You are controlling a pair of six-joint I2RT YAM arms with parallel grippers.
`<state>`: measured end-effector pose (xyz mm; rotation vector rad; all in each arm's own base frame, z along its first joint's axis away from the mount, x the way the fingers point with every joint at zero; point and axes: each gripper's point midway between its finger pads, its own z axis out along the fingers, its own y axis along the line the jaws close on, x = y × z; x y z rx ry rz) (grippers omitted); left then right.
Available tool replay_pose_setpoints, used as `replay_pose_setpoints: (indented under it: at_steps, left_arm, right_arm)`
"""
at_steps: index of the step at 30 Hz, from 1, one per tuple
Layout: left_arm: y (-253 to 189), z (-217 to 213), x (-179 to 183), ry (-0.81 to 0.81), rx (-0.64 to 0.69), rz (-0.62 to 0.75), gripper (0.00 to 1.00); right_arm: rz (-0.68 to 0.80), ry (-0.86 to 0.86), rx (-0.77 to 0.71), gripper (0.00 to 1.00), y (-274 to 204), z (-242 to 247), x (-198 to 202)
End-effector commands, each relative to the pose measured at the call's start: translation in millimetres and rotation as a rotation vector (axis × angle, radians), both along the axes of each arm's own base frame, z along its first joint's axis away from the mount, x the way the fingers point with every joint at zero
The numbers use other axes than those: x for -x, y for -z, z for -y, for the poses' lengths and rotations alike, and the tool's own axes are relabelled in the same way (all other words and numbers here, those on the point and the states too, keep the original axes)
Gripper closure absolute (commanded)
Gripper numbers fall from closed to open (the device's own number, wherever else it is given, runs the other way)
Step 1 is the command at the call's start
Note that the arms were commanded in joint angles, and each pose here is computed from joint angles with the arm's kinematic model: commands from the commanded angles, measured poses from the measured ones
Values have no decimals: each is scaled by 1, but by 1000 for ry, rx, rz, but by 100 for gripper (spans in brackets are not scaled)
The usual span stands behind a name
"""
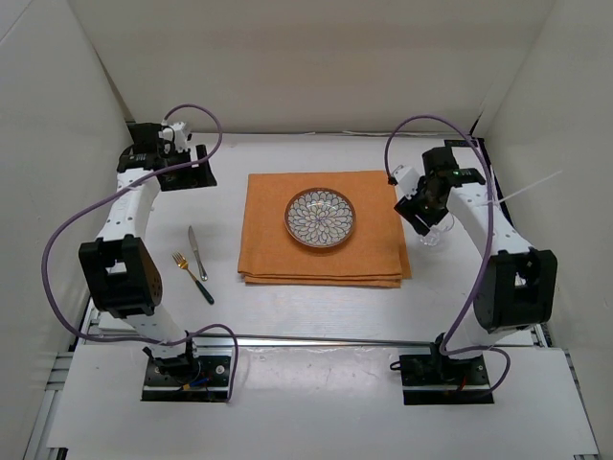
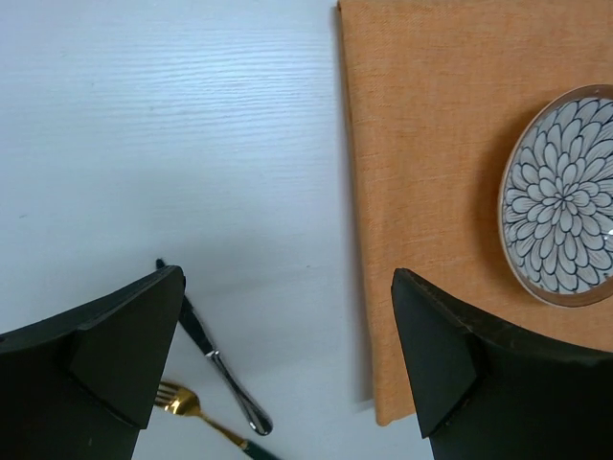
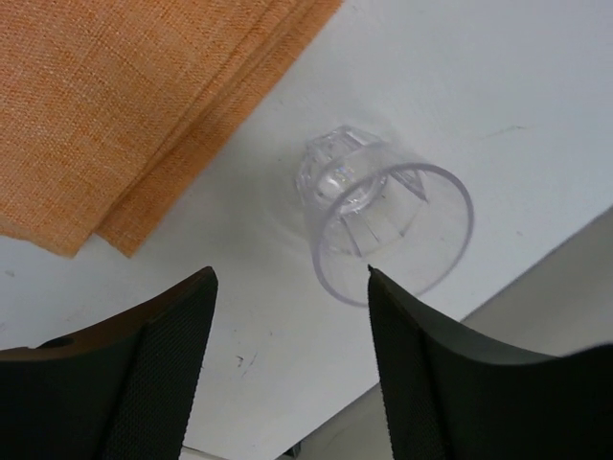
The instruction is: Set the dinner table for one person
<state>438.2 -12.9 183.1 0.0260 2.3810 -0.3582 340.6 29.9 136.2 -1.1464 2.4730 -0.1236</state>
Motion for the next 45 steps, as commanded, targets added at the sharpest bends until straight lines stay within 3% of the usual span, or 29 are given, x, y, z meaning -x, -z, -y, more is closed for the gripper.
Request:
replay_pose_setpoints:
  at_steps: [1,11,12,13,15,16,18,23,30,45]
  left_arm:
    - [-17,-16,17,-15,-77,19,0]
    - [-19,-32,42,-68,-129,12,0]
    - [-18,-32,45,-68,-129,9,0]
    - [-18,-33,45,-74,-136,7,0]
    - [-11,-32,52,-72,-133,-17,0]
    - [-10,-34,52,-79,-141,-18,0]
    - [-10,-38,55,-90,-141,-19,0]
    - [-9,-41,61,-99,-141,-21,0]
    - [0,-44,76,-118,-163,-50,0]
    - [11,-54,100,-133,-204,-81,0]
  right_arm:
    - [-37,-41,-40,33,22,-10,-5]
    - [-72,-8,-61,36,53,-5,-16]
    - [-84,-8,-59,44,57,-5,-16]
    - [-95,2,-59,65,60,-2,-16]
    - [-78,10,-64,74,57,-3,-20]
    - [-78,10,-64,89,57,-3,-20]
    - [-49,14,-56,100,52,-2,-30]
    - [52,25,-63,100,13,-3,-61]
    - [120,-56,-120,100,-24,-47,-108]
    - [42,-221,-132,100,23,-129,-144]
